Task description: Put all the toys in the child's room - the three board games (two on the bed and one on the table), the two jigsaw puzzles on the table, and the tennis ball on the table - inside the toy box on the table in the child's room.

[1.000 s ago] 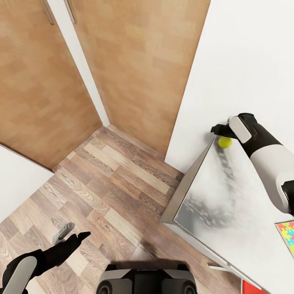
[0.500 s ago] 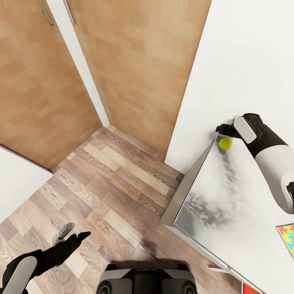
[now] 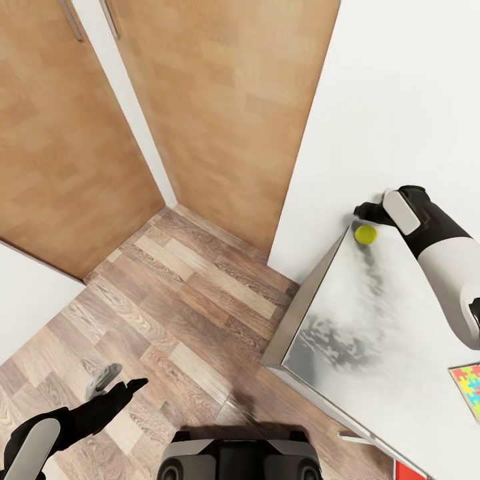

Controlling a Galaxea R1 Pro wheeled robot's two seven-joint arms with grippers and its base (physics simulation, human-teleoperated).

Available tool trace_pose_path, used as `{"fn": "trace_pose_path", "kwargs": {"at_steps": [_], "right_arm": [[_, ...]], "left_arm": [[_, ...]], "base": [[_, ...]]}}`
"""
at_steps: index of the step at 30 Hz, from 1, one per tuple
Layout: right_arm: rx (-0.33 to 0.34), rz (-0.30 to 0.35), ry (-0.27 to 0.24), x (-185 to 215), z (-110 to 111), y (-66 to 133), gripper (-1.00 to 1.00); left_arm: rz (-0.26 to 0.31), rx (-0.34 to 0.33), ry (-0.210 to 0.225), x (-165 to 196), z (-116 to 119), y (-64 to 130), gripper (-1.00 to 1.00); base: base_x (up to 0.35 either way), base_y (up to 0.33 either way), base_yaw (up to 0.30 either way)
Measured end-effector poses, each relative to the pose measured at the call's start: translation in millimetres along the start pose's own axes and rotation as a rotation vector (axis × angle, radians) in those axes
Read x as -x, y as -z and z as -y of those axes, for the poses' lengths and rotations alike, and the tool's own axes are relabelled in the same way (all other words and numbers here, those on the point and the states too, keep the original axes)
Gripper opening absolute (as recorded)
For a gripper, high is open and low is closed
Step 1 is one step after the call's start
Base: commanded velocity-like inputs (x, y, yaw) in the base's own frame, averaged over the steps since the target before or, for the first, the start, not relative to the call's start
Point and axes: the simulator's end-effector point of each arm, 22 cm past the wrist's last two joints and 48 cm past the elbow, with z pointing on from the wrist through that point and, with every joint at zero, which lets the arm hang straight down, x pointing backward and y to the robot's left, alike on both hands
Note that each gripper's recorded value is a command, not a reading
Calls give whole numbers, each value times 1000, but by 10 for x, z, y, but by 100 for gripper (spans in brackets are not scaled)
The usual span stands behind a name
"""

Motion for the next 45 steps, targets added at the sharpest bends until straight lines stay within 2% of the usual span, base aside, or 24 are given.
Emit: {"fn": "trace_pose_path", "kwargs": {"at_steps": [13, 45], "right_arm": [[1, -3, 2, -22, 0, -9, 100], [18, -17, 11, -111, -94, -68, 100]], "left_arm": [[0, 2, 1, -2, -6, -2, 100], [-7, 8, 4, -22, -36, -27, 100]], "base": [[1, 0, -77], [0, 0, -6]]}}
